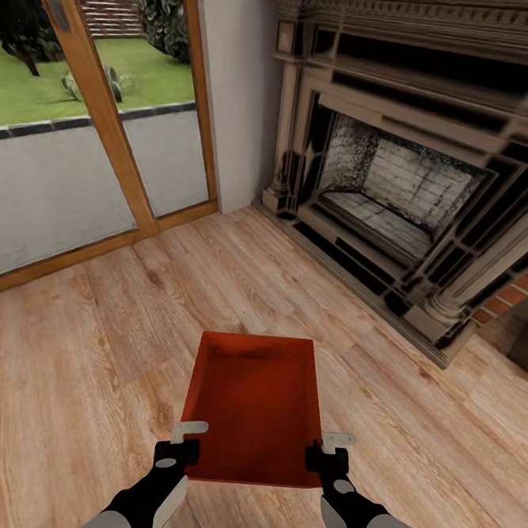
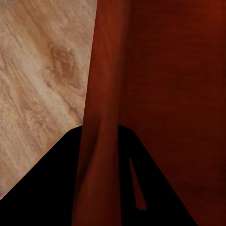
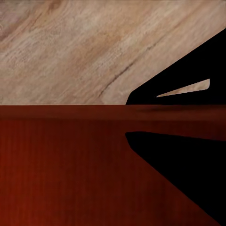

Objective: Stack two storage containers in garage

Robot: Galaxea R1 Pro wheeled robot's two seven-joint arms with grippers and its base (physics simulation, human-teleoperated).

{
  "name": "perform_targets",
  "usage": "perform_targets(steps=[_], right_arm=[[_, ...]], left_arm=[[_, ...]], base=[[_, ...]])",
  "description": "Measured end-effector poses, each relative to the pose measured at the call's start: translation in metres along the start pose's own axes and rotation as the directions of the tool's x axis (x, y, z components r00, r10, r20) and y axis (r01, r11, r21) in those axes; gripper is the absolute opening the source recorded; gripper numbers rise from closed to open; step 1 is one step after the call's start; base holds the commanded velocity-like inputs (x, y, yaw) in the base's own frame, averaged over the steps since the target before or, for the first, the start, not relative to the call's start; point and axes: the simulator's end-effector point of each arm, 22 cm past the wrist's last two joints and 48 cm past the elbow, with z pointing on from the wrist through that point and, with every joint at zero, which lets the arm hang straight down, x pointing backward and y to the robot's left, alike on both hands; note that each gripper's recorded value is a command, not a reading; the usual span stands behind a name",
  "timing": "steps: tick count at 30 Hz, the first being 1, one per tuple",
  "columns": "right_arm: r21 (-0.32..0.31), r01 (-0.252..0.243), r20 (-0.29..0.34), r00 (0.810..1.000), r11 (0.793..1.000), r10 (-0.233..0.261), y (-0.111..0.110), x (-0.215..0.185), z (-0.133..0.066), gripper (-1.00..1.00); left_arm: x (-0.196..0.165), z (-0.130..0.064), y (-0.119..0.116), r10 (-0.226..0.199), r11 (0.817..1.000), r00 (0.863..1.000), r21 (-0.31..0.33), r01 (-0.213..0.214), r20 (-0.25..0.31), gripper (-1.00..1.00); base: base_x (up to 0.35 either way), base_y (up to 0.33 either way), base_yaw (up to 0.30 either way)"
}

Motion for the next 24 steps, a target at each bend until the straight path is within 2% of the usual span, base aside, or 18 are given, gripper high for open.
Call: perform_targets(steps=[24], right_arm=[[0.003, 0.009, 0.001, 1.000, 1.000, -0.009, -0.001, -0.027, -0.034, -1.00]], left_arm=[[-0.019, -0.037, 0.005, -0.007, 1.000, 1.000, -0.003, 0.007, -0.001, -1.00]], base=[[0.000, 0.000, 0.000]])
